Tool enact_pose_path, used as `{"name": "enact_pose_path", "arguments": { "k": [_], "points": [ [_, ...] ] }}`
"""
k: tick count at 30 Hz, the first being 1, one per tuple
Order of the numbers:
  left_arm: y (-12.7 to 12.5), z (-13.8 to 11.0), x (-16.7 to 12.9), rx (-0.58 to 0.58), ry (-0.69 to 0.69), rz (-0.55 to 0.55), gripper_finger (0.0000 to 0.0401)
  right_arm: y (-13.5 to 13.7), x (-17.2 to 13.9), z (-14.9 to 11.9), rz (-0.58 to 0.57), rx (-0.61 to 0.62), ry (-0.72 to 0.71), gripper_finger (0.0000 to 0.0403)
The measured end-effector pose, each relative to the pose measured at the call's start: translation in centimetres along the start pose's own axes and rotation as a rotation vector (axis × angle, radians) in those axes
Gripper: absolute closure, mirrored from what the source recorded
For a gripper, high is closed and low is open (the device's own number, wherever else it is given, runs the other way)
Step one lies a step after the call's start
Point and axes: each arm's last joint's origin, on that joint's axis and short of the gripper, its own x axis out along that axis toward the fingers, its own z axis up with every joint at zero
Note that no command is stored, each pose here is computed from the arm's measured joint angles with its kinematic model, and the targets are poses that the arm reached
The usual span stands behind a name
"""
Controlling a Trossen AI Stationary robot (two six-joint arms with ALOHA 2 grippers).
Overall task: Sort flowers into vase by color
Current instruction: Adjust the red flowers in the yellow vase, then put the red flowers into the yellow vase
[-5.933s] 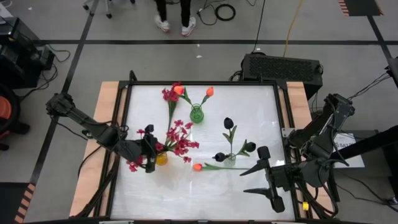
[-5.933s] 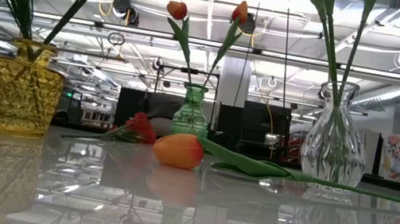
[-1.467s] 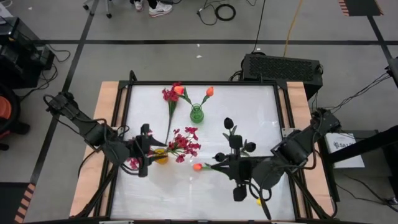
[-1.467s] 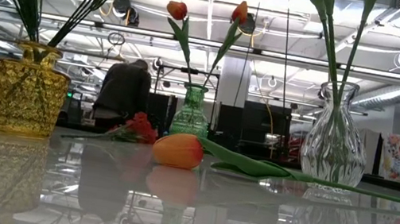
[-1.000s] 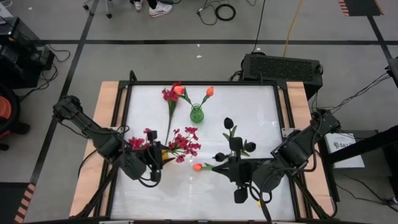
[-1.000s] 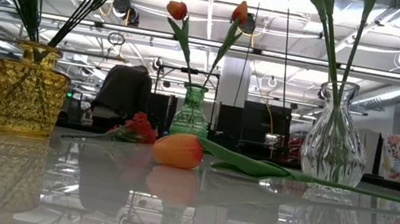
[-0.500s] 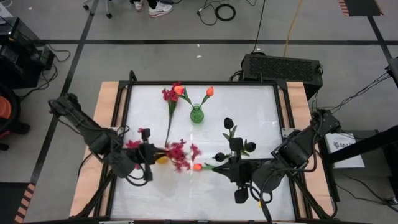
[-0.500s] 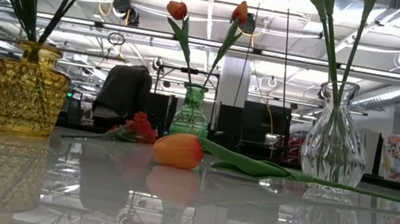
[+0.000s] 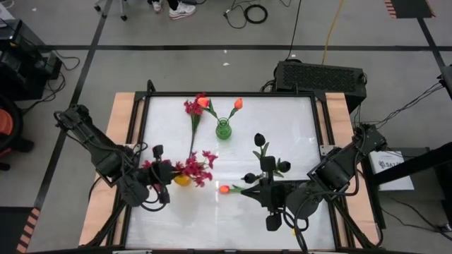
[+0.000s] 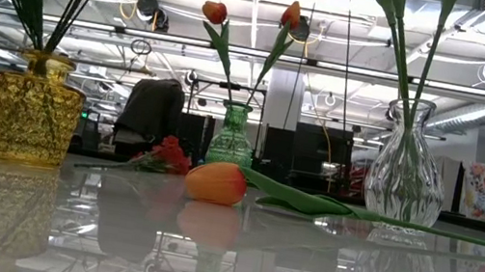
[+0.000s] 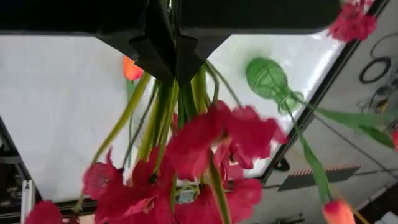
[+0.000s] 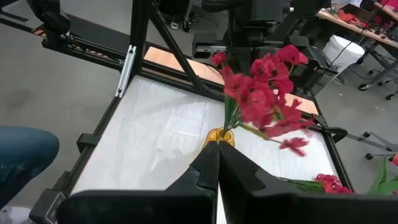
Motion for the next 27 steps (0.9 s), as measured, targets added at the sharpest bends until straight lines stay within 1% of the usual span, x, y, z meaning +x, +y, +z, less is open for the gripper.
{"name": "enact_pose_path", "arguments": {
  "k": [10, 15, 22, 24, 27],
  "points": [
    [0.0, -0.3, 0.0, 0.011, 0.039, -0.024, 0.0343, 0.0, 0.0, 0.0, 0.0, -0.002, 0.003, 0.0403],
    [-0.1, -0.3, 0.0, 0.012, 0.038, -0.033, 0.03, 0.0, 0.0, -0.2, -0.001, -0.011, 0.016, 0.0403],
    [0.6, -0.1, -0.7, 0.001, 0.045, -0.094, 0.0227, 0.0, 0.0, -0.5, -0.004, -0.002, 0.043, 0.0403],
    [1.1, 0.2, -1.3, -0.027, 0.05, -0.131, 0.0216, 0.0, 0.0, -0.6, -0.004, 0.004, 0.05, 0.0403],
    [2.0, 1.0, -2.5, -0.065, 0.033, -0.189, 0.0212, 0.2, 0.2, -1.0, -0.006, -0.001, 0.064, 0.0403]
  ]
}}
